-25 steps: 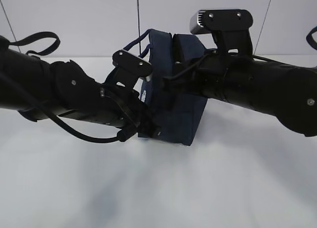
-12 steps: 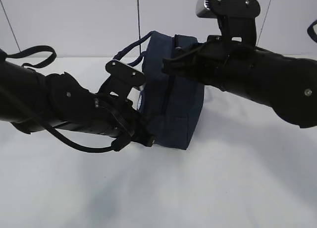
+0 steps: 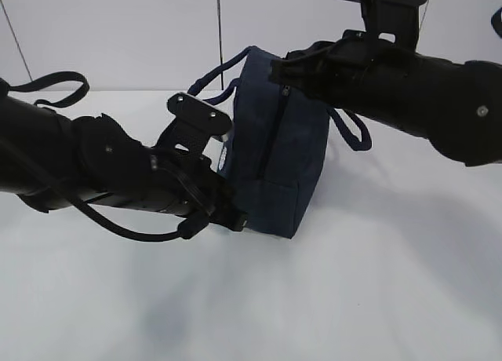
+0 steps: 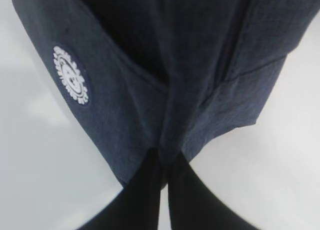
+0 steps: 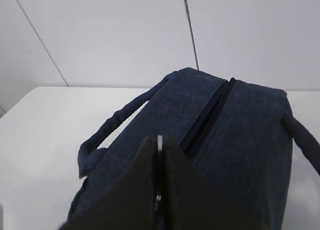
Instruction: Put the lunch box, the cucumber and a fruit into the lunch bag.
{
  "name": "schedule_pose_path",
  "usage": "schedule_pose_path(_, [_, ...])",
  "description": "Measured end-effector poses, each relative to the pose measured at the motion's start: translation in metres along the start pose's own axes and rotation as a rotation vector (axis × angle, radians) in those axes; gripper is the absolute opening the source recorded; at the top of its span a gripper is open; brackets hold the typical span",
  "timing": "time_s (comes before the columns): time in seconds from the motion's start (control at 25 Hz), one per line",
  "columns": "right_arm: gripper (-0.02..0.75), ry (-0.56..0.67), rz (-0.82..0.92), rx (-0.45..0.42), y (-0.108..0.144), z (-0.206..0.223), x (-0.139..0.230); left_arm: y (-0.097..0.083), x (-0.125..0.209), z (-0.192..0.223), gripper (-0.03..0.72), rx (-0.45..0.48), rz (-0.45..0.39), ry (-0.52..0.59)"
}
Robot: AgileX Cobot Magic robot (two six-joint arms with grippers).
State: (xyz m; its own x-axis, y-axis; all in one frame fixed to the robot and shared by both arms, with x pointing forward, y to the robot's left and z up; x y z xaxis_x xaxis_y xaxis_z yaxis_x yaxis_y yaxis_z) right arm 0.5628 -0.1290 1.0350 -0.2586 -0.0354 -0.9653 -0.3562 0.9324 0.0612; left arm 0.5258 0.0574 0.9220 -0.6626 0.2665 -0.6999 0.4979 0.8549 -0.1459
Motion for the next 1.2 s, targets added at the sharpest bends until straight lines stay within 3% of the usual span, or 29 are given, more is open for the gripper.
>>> schedule_pose_path(0.28, [0.0, -0.017, 0.014, 0.03, -0.008, 0.019, -0.005, -0.012, 0.003, 0.0, -0.013, 0.023, 0.02, 0.003])
schedule_pose_path(1.04, [0.0, 0.005, 0.023, 0.061, -0.022, 0.052, -0.006, -0.022, 0.004, -0.004, -0.013, 0.041, 0.0, 0.001])
schedule_pose_path(1.2, [0.0, 0.006, 0.024, 0.06, -0.022, 0.053, -0.007, -0.024, -0.006, -0.02, 0.023, 0.056, -0.002, -0.042])
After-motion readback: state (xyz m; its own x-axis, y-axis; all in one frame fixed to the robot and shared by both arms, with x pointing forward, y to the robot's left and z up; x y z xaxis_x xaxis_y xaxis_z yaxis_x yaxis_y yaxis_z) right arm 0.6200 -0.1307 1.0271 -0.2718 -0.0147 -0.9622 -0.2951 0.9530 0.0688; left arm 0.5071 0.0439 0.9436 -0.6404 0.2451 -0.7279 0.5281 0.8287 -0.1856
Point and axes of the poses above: a point on each arm's last joint axis where the gripper is mounted, z pointing out along that axis toward the gripper, y along the wrist's bending axis when the last joint is at zero, x = y × z, the point moved 1 cm from there along z, pointing out along that axis toward the gripper, and after that the axes turned 11 degrees about -z, right-handed, at the moved point
